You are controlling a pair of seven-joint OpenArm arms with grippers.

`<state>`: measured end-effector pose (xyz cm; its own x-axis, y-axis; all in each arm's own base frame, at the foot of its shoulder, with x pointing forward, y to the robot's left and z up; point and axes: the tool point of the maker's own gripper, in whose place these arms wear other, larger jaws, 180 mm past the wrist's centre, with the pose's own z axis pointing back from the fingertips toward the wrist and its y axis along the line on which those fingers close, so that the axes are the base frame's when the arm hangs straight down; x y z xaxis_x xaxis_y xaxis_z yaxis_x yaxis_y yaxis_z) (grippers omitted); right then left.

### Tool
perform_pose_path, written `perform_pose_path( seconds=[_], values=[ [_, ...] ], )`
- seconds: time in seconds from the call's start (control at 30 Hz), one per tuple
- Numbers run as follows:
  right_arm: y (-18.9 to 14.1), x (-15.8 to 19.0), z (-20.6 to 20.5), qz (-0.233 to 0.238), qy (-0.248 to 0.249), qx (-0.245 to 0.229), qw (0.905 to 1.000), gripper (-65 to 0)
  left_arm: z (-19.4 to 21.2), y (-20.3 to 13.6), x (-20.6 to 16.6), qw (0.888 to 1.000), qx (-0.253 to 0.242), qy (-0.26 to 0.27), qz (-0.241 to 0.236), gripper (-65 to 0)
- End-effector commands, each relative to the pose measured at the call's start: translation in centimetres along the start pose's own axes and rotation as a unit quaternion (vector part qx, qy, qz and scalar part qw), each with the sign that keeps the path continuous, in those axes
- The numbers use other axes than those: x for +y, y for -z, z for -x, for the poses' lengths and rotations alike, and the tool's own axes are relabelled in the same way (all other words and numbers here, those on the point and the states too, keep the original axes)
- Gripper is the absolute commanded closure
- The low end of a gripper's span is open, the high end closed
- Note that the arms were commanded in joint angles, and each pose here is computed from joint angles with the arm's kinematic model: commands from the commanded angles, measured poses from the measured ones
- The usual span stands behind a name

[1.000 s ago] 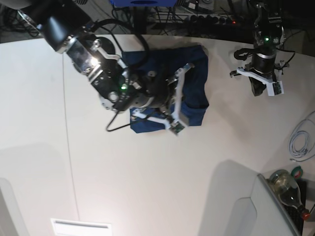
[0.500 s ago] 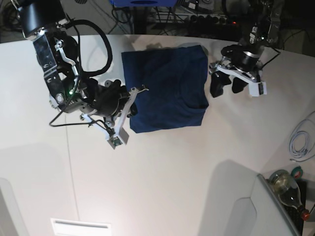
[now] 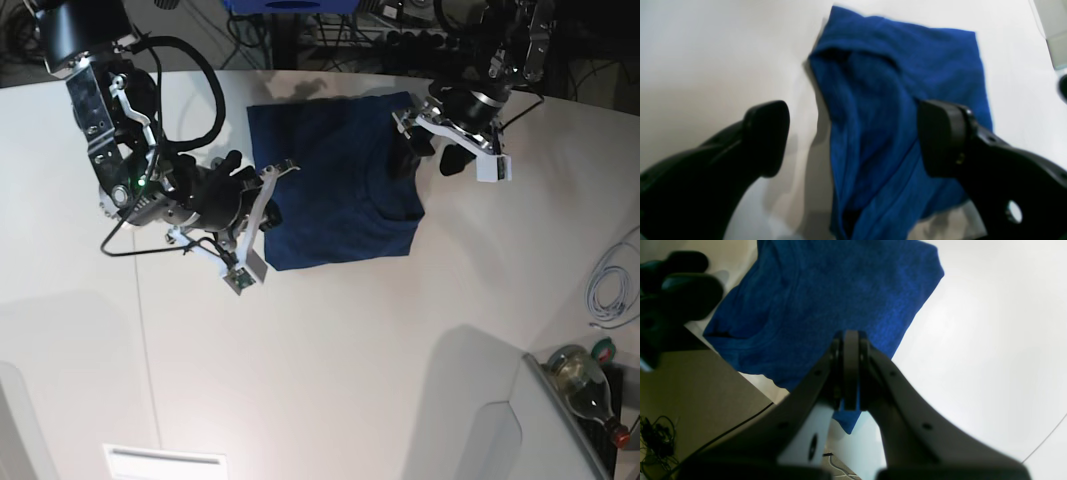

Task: Layout the t-shirt on the table in an organized manner, then fold the t-shirt properly
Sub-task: 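Withdraw the right gripper and press the shirt edge with the left gripper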

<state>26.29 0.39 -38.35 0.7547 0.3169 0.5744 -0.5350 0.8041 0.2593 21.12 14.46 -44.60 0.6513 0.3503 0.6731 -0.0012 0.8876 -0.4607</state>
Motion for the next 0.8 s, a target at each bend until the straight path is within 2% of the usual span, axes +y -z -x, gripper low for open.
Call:
perform_pose_path(
  seconds=[0.0, 0.13, 0.33, 0.47, 0.63, 0.7, 0.77],
  values=[
    [-0.4, 0.0, -1.4, -0.003, -0.006, -0.023, 0.9997, -0.2, -1.1, 0.3, -0.2, 1.000, -0.016, 0.004, 0.007, -57.3],
    [-0.4, 0.1, -1.3, -0.003, -0.006, -0.022, 0.9997, -0.2, -0.4, 1.4, 0.4, 1.000, -0.007, -0.007, 0.000, -57.3],
    [-0.4, 0.0, -1.1, -0.003, -0.003, -0.021, 0.9998, -0.3, 1.6, 4.0, -1.5, 0.999, 0.030, 0.004, 0.026, -57.1],
    [-1.0, -1.8, -0.5, 0.016, 0.029, -0.025, 0.9991, -0.3, 3.3, 4.9, -2.0, 0.998, 0.057, 0.007, 0.034, -57.1],
    [-1.9, -4.3, 0.3, 0.042, 0.066, -0.031, 0.9965, -0.3, 3.3, 5.1, -1.9, 0.998, 0.057, 0.005, 0.032, -56.8],
    [-2.3, -5.3, 0.4, 0.053, 0.078, -0.036, 0.9949, -0.3, 3.1, 5.1, -1.8, 0.998, 0.055, 0.006, 0.032, -51.0],
    [-2.5, -5.8, 0.6, 0.058, 0.086, -0.037, 0.9939, -0.3, 2.6, 5.3, -1.9, 0.998, 0.051, 0.009, 0.033, -38.7]
  ],
)
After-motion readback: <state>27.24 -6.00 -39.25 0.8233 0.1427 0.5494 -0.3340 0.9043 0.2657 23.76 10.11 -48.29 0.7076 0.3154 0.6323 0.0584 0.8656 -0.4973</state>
